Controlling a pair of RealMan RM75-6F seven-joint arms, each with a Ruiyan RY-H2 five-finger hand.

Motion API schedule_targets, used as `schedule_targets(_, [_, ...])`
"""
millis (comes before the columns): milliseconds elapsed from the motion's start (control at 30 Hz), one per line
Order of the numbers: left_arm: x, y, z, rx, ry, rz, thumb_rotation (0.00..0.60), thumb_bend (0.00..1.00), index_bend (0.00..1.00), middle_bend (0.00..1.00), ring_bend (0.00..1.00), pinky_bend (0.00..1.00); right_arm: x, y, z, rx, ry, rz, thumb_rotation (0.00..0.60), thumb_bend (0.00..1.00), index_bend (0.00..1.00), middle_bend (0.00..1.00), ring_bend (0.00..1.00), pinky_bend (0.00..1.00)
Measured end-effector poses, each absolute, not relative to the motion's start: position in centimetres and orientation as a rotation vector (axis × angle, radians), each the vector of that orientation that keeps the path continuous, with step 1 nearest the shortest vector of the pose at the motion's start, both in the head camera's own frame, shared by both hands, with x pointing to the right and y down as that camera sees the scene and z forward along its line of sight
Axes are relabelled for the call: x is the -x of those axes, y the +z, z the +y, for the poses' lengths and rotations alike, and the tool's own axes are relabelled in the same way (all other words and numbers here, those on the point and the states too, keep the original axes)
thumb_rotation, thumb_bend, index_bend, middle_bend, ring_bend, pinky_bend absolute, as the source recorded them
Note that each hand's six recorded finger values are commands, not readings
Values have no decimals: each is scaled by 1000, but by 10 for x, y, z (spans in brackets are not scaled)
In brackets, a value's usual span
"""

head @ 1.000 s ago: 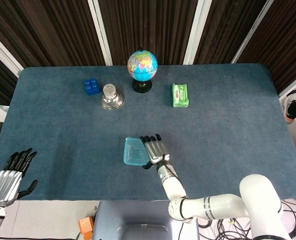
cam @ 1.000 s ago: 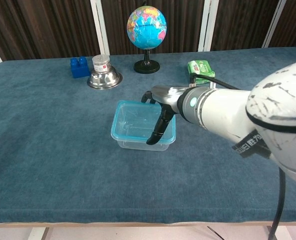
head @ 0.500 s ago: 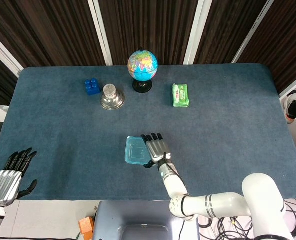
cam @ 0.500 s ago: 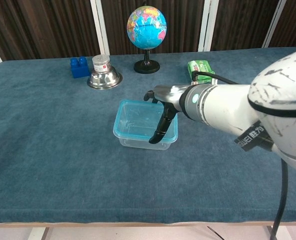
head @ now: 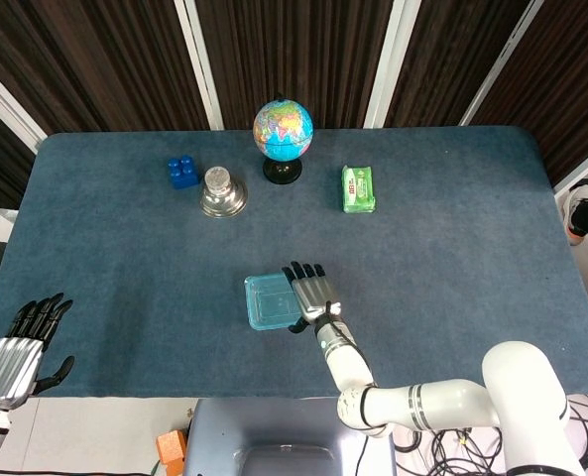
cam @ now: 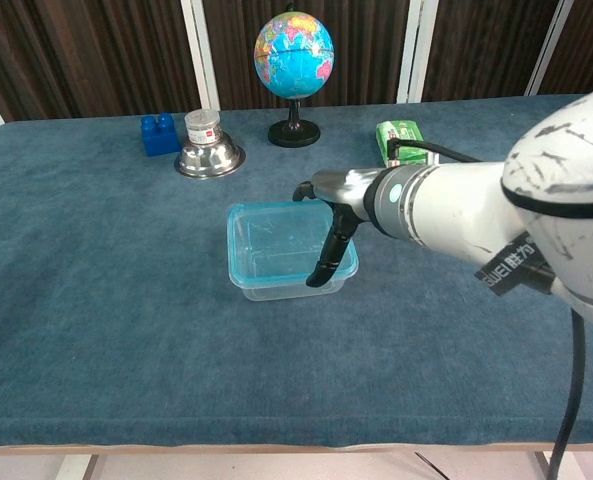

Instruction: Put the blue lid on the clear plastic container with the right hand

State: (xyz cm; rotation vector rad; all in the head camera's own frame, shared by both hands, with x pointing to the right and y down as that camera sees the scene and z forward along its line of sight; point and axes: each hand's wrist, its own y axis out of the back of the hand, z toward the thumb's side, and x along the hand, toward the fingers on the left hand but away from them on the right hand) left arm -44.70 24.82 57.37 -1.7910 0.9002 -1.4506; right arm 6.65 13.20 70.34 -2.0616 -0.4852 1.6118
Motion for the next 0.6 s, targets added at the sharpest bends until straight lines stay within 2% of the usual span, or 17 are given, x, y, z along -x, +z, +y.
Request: schedule_targets(600, [448, 572, 247, 1791, -1443, 915, 600, 349, 0, 0, 0, 0, -72, 704, 127, 2051, 1627, -477, 600, 71, 0, 0, 0, 0])
